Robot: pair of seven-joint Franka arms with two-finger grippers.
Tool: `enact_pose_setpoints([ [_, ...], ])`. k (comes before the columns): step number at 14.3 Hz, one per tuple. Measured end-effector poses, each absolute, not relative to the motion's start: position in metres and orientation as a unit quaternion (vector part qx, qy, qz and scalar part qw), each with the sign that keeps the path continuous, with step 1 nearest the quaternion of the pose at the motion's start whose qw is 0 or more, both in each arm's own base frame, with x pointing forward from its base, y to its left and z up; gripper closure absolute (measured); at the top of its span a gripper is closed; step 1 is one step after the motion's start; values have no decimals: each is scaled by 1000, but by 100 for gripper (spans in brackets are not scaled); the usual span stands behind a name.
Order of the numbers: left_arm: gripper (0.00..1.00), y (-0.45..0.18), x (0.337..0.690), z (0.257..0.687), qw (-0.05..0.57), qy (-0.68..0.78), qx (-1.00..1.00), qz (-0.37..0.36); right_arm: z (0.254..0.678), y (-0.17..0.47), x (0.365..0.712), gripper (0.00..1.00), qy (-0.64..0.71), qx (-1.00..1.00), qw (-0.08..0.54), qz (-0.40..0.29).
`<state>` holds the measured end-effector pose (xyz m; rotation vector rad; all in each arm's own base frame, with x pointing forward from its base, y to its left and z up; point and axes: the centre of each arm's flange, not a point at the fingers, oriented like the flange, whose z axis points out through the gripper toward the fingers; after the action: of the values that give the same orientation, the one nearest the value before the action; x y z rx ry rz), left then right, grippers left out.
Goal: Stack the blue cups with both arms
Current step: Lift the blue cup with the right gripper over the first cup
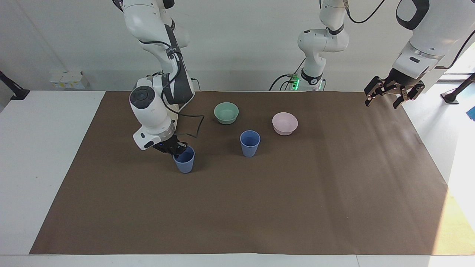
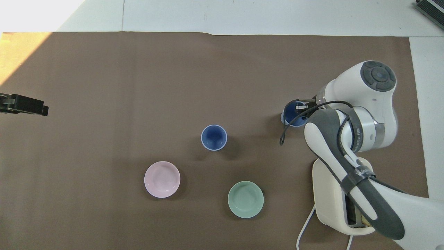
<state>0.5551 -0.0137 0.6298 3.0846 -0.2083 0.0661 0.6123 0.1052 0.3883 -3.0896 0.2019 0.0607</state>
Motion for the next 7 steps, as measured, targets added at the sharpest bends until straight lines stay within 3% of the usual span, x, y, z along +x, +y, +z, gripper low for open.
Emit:
enact_pose_setpoints([
  [4,0,-14,555,630,25,-67,997,21,454,120,617,96,78,-994,59,38],
  [7,0,-14,555,630,25,-67,997,21,496,168,608,96,117,-987,98,41],
])
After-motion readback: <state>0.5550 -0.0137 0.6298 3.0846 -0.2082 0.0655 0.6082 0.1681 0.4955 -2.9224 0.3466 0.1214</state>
